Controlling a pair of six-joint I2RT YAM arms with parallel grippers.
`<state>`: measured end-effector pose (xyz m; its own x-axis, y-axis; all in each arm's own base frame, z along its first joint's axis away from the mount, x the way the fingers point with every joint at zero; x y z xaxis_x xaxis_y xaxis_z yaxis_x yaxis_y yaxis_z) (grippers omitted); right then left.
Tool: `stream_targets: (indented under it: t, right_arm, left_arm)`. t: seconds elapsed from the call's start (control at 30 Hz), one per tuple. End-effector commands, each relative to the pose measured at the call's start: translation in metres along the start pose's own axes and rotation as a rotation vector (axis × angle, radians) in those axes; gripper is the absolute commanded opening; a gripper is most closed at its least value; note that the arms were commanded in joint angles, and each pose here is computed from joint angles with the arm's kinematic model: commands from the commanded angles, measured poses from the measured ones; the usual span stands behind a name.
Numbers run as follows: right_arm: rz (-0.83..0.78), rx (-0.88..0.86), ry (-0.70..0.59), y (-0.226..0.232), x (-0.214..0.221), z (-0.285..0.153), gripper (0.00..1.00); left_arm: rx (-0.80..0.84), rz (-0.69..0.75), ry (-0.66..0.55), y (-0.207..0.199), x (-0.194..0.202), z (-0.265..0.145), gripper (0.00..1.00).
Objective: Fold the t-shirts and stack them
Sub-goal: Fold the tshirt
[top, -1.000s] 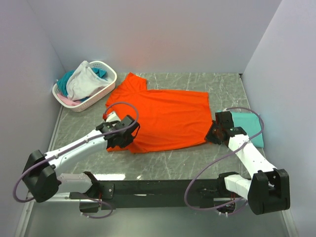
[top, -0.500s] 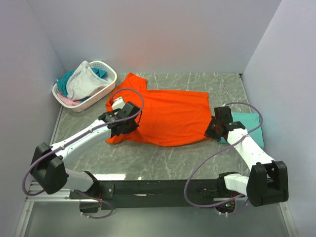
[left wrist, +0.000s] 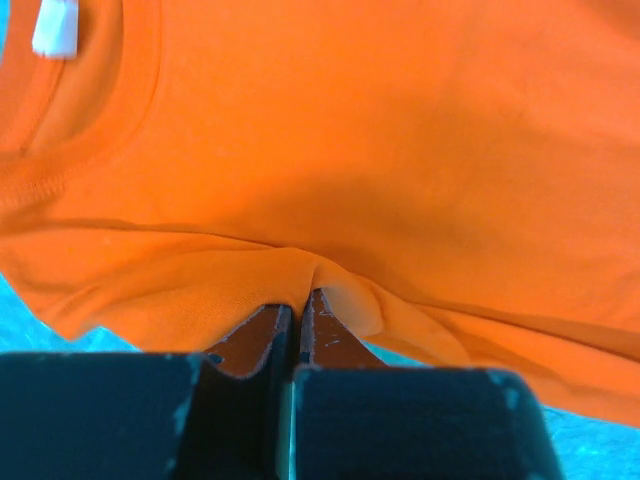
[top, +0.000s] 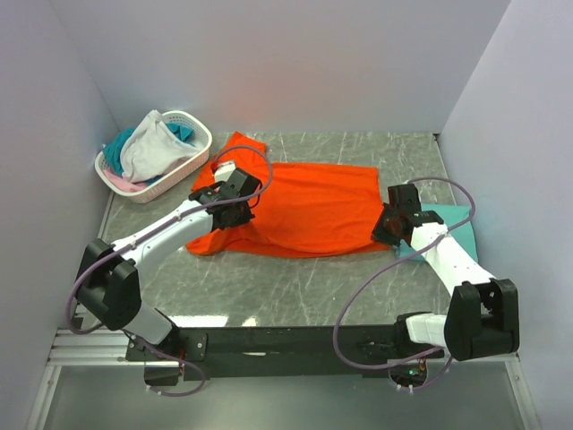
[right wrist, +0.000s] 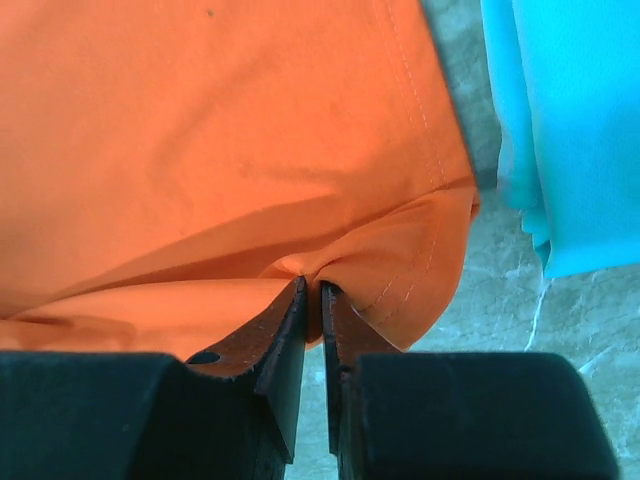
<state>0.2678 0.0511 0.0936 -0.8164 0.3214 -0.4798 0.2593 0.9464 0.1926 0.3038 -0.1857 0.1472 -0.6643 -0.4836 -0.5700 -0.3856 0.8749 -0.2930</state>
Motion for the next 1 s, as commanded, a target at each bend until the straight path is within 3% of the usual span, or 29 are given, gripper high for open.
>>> stream_targets:
  t: [0.0, 0.7, 0.97]
  right_arm:
    - [-0.006, 0.01, -0.054, 0.002, -0.024, -0.006, 0.18]
    - [0.039, 0.025, -0.086, 0.007, -0.057, 0.015, 0.19]
    - [0.074, 0.127, -0.087, 0.002, -0.086, 0.047, 0.25]
  left_arm:
    - [0.059, 0.064, -0.047, -0.017, -0.023, -0.002, 0.01]
    - [0.013, 0.112, -0.046, -0.021, -0.059, 0.045, 0.02]
    - [0.017, 0.13, -0.032, -0.032, -0.081, 0.095, 0.11]
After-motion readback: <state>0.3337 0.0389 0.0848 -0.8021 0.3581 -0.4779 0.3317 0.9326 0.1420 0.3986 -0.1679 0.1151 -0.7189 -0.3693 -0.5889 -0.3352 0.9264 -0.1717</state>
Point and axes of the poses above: each gripper's point midway between its finger pads, its own z axis out along the fingers, its own y axis along the line the jaws close on, x = y × z, the point moved 2 cm from there along -z, back along the fingers, and after that the axes turned 9 degrees about -z, right-handed, at the moved point
